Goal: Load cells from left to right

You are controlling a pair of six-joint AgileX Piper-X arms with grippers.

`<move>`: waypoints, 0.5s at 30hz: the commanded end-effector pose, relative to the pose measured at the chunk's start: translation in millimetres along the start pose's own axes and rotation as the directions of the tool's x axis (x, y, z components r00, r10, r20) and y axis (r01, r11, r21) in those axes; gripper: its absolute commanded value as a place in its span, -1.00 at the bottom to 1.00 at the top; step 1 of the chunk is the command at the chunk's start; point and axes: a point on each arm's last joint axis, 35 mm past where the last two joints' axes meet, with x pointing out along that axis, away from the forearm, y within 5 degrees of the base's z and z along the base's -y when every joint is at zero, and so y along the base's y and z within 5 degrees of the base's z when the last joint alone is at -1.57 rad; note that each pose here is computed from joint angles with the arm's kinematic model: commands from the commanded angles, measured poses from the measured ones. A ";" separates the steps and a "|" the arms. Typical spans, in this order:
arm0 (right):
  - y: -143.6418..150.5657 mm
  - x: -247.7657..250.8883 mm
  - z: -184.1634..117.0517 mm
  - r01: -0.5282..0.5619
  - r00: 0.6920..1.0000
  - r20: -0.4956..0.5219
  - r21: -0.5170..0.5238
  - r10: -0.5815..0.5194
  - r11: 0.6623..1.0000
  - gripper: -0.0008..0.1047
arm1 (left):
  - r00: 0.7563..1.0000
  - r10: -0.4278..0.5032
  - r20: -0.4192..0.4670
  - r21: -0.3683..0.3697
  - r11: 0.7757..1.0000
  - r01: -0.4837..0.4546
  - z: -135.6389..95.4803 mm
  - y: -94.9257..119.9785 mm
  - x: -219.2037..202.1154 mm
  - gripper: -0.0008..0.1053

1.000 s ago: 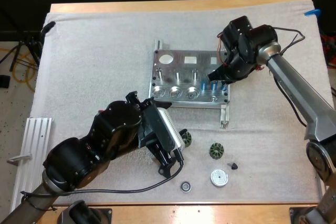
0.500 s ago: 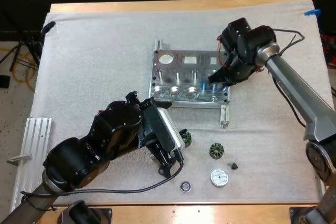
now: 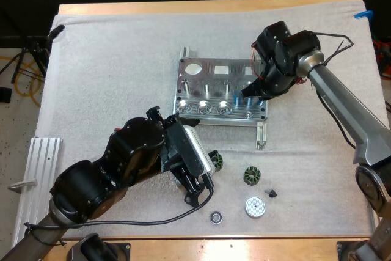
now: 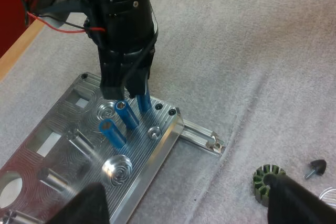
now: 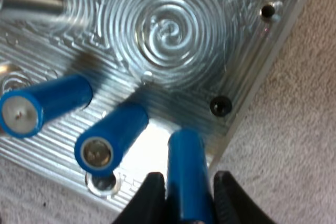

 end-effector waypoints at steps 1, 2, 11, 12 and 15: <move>-4.3 -2.3 1.1 0.055 0.998 0.015 -0.006 -0.055 0.998 -0.99 | 1.000 0.019 0.009 -0.009 1.000 -0.019 1.4 0.6 -0.8 0.20; -4.6 -1.0 2.1 0.057 0.998 0.021 -0.006 -0.057 0.998 -0.99 | 1.000 0.019 0.009 -0.009 1.000 -0.019 1.4 0.6 -0.8 0.20; -4.6 3.4 3.3 0.038 0.999 0.021 -0.007 -0.038 0.999 -0.99 | 1.000 0.019 0.009 -0.009 1.000 -0.019 1.4 0.6 -0.8 0.20; -4.4 3.4 2.9 0.037 0.999 0.018 -0.007 -0.037 0.999 -0.99 | 1.000 0.019 0.009 -0.009 1.000 -0.019 1.4 0.6 -0.8 0.20; -3.0 6.0 1.0 0.005 1.000 0.013 -0.005 -0.004 1.000 -0.99 | 1.000 0.019 0.009 -0.009 1.000 -0.019 1.4 0.6 -0.8 0.20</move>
